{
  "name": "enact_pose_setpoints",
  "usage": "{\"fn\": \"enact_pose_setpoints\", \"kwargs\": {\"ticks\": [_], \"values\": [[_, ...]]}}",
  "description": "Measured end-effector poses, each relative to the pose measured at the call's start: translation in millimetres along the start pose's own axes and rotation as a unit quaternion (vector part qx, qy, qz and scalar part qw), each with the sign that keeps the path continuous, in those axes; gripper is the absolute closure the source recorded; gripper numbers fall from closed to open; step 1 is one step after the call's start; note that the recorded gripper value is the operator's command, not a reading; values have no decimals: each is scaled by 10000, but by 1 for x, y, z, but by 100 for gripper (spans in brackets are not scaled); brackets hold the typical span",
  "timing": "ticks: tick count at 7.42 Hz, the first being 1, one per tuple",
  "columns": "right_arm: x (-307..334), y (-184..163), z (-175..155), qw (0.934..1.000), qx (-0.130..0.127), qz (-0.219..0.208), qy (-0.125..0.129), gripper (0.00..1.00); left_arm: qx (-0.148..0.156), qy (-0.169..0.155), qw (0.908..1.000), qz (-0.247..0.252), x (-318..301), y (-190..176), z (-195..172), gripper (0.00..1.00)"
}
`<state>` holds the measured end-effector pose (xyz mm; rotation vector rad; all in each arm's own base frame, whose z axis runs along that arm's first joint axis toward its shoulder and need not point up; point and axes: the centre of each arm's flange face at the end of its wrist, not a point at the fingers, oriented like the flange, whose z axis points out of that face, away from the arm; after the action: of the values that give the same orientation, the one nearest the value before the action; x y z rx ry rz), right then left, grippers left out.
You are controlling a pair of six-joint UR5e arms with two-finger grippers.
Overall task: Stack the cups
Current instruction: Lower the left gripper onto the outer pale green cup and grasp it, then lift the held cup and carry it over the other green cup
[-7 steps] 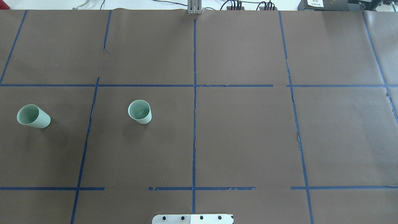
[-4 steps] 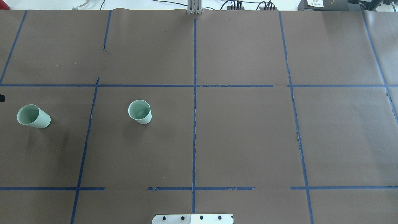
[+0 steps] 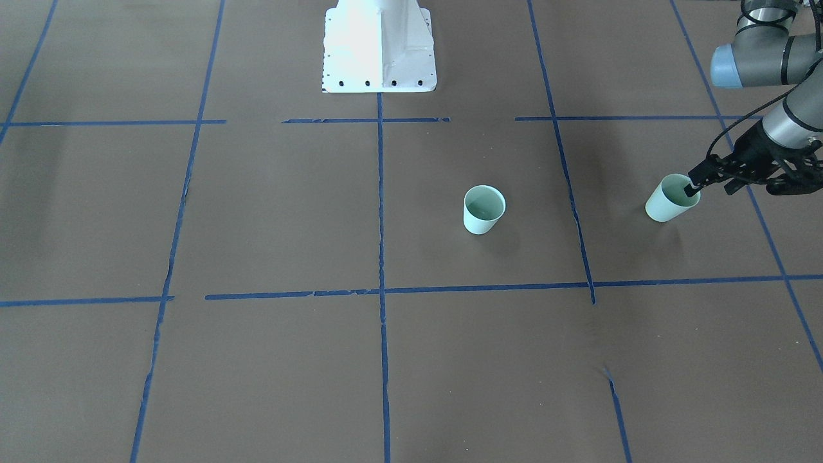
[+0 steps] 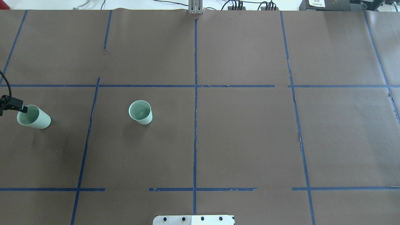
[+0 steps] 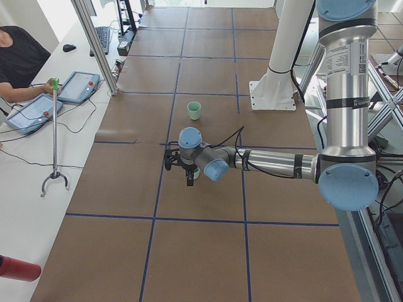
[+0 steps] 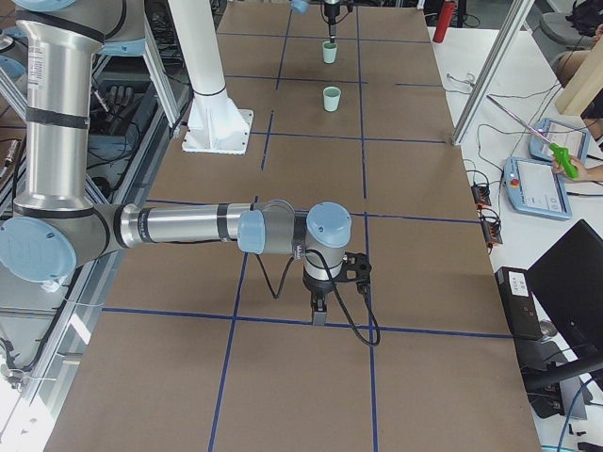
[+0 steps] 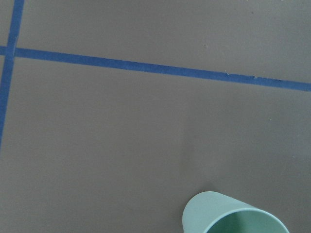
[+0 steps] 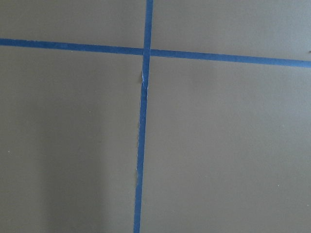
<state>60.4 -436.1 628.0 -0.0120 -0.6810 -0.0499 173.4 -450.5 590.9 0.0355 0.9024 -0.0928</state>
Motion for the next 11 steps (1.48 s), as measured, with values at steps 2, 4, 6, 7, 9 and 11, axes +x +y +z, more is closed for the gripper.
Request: {"fn": "enact_pose_setpoints", "kwargs": {"ticks": [2, 4, 6, 7, 9, 11], "values": [[0, 0, 0, 10000, 0, 0, 0, 0, -132, -14, 9999, 98, 8, 5, 14, 31], [0, 0, 0, 10000, 2, -1, 0, 0, -186, -43, 9997, 146, 11, 5, 24, 93], [0, 0, 0, 10000, -1, 1, 0, 0, -178, -44, 9997, 178, 13, 3, 25, 100], [0, 0, 0, 10000, -1, 1, 0, 0, -150, -19, 9997, 199, 17, 3, 22, 100], [0, 0, 0, 10000, 0, 2, 0, 0, -39, 118, 9995, 275, 35, 6, -5, 100], [0, 0, 0, 10000, 2, 0, 0, 0, -15, 109, 9999, 112, 68, 6, -57, 100]]}}
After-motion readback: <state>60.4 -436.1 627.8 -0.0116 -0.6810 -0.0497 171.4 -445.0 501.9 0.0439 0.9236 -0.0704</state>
